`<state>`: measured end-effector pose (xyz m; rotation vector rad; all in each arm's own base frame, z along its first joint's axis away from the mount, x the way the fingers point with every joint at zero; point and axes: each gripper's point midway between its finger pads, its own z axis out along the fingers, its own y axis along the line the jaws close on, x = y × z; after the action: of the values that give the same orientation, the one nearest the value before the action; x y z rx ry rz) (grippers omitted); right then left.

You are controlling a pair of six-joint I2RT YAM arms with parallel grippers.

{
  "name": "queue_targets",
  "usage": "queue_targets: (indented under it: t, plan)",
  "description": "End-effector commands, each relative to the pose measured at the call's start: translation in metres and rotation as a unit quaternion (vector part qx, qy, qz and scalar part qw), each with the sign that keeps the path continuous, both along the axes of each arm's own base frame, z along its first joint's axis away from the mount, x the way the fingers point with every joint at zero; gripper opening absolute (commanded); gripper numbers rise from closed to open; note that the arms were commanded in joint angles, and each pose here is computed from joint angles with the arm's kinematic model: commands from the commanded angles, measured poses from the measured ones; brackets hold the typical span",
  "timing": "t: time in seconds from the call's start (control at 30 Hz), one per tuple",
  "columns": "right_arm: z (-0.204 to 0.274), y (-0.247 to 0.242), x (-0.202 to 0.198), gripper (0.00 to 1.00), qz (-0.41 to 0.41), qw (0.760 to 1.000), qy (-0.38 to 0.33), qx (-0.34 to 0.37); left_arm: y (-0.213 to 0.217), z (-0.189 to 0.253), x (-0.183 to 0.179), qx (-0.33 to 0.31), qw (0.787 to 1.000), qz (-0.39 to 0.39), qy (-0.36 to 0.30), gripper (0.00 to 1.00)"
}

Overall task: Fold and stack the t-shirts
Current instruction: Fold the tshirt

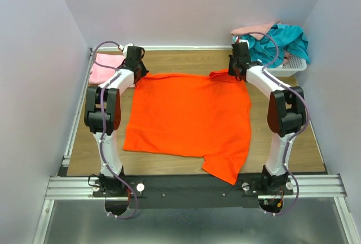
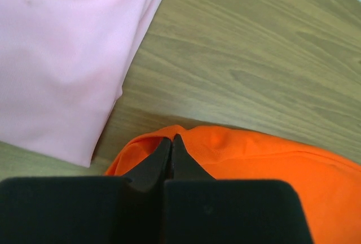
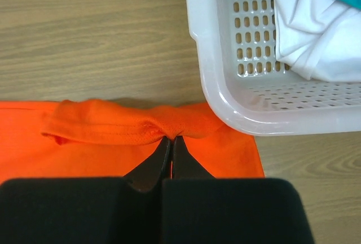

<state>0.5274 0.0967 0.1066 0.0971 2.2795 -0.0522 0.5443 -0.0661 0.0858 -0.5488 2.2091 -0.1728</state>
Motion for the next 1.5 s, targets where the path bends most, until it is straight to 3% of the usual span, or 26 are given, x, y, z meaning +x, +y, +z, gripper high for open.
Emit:
queue_targets:
  t: [0.0, 0.17, 0.8, 1.3, 1.47]
  plan:
    - [0.021, 0.003, -0.008, 0.00, 0.002, 0.999, -0.025, 0.023, 0.005, 0.019, 0.003, -0.002, 1.000, -0.001, -0.022, 0.00]
    - [0.033, -0.003, -0.041, 0.00, -0.009, 0.999, -0.027, 0.039, 0.014, 0.021, -0.017, 0.000, 1.000, 0.012, -0.024, 0.00]
    - [0.001, -0.001, -0.186, 0.00, -0.004, 0.989, 0.034, 0.147, 0.020, 0.017, -0.078, -0.006, 1.000, 0.005, -0.018, 0.00]
    - [-0.042, 0.009, -0.249, 0.01, -0.035, 0.970, 0.095, 0.219, 0.026, -0.001, -0.096, -0.005, 1.000, 0.026, 0.004, 0.00]
    - [-0.051, 0.016, -0.264, 0.14, -0.017, 0.965, 0.118, 0.235, 0.031, 0.000, -0.100, 0.003, 0.999, 0.040, 0.008, 0.00]
